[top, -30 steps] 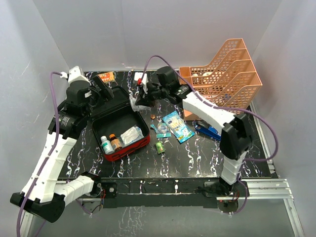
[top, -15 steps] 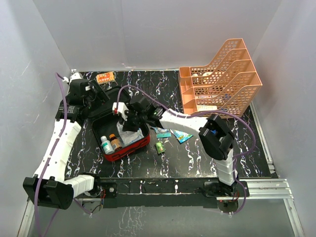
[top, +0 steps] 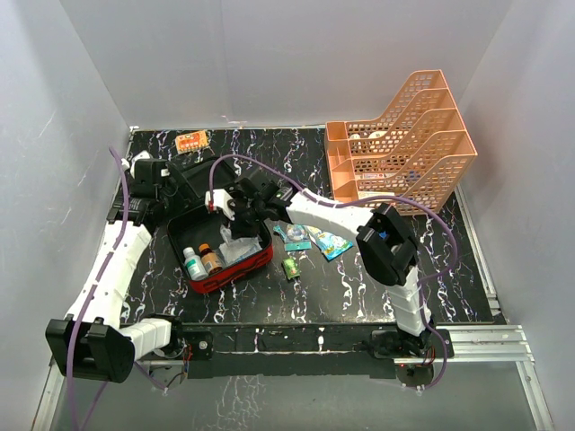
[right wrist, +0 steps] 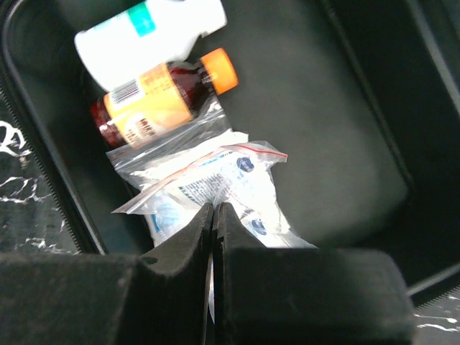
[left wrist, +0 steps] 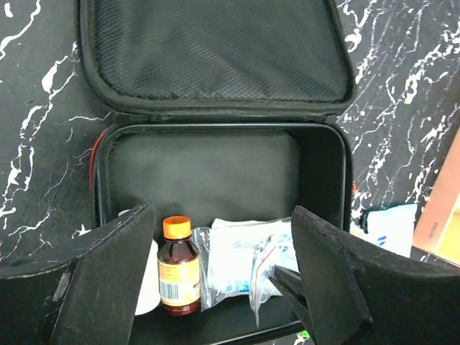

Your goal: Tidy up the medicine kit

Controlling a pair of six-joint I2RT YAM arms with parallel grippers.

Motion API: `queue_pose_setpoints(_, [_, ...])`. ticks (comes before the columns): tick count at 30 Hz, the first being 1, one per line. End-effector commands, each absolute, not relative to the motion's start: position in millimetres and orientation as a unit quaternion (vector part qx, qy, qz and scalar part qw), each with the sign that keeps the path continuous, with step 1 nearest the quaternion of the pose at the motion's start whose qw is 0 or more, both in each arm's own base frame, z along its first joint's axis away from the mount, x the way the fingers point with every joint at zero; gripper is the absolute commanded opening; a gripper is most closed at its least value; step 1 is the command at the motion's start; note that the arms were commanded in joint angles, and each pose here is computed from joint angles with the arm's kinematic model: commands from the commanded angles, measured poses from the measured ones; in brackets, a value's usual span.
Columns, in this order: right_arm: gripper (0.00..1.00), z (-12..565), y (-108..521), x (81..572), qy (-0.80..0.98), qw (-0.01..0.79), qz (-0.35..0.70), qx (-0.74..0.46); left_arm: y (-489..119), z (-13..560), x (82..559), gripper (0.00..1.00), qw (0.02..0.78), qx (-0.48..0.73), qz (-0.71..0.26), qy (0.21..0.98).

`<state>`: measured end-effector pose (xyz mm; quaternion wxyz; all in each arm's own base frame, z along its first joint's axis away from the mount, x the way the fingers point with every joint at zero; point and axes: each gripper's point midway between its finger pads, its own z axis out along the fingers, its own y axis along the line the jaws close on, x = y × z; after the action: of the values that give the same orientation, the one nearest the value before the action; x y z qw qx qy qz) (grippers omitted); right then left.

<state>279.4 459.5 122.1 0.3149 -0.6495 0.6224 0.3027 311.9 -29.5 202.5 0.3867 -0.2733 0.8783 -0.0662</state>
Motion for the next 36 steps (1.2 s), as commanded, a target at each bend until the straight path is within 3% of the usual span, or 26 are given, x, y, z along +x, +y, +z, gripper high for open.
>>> queue_pose_setpoints(1, [0.02, 129.7, 464.9, 262.7, 0.605, 0.293, 0.34, -0.658, -16.3, 197.9, 300.0, 0.75, 0.383, -0.295, -0.042, 0.874])
queue_pose_setpoints(5, [0.07, 127.8, 466.1, 253.7, 0.613, 0.276, 0.364, -0.644, -12.9, 192.1, 298.7, 0.75, 0.38, -0.304, -0.034, 0.873])
queue_pose_setpoints(9, [0.19, 126.1, 466.4, 259.4, 0.636, 0.281, 0.357, -0.623, -11.9, 186.1, 296.3, 0.75, 0.374, -0.311, -0.033, 0.873])
queue_pose_setpoints(12, [0.36, 139.8, 468.1, 269.6, 0.654, 0.308, 0.347, -0.598, -10.9, 181.8, 292.9, 0.75, 0.368, -0.314, -0.03, 0.874])
queue_pose_setpoints(16, [0.42, 162.7, 466.6, 291.2, 0.686, 0.37, 0.326, -0.534, -14.5, 176.7, 288.5, 0.75, 0.361, -0.31, -0.037, 0.879])
queue_pose_setpoints(18, [0.41, 170.1, 464.5, 297.6, 0.706, 0.385, 0.323, -0.499, -25.4, 172.2, 287.7, 0.75, 0.352, -0.29, -0.063, 0.888])
queue_pose_setpoints(21, [0.31, 171.0, 457.3, 309.4, 0.76, 0.389, 0.31, -0.418, -59.9, 163.3, 286.1, 0.68, 0.32, -0.233, -0.144, 0.907])
queue_pose_setpoints(26, [0.17, 152.5, 448.9, 297.1, 0.817, 0.334, 0.318, -0.346, -106.4, 157.2, 273.8, 0.55, 0.269, -0.175, -0.265, 0.909])
queue_pose_setpoints(36, [0.1, 113.1, 432.5, 292.4, 0.861, 0.304, 0.269, -0.307, -129.6, 121.3, 242.7, 0.34, 0.159, -0.159, -0.316, 0.922])
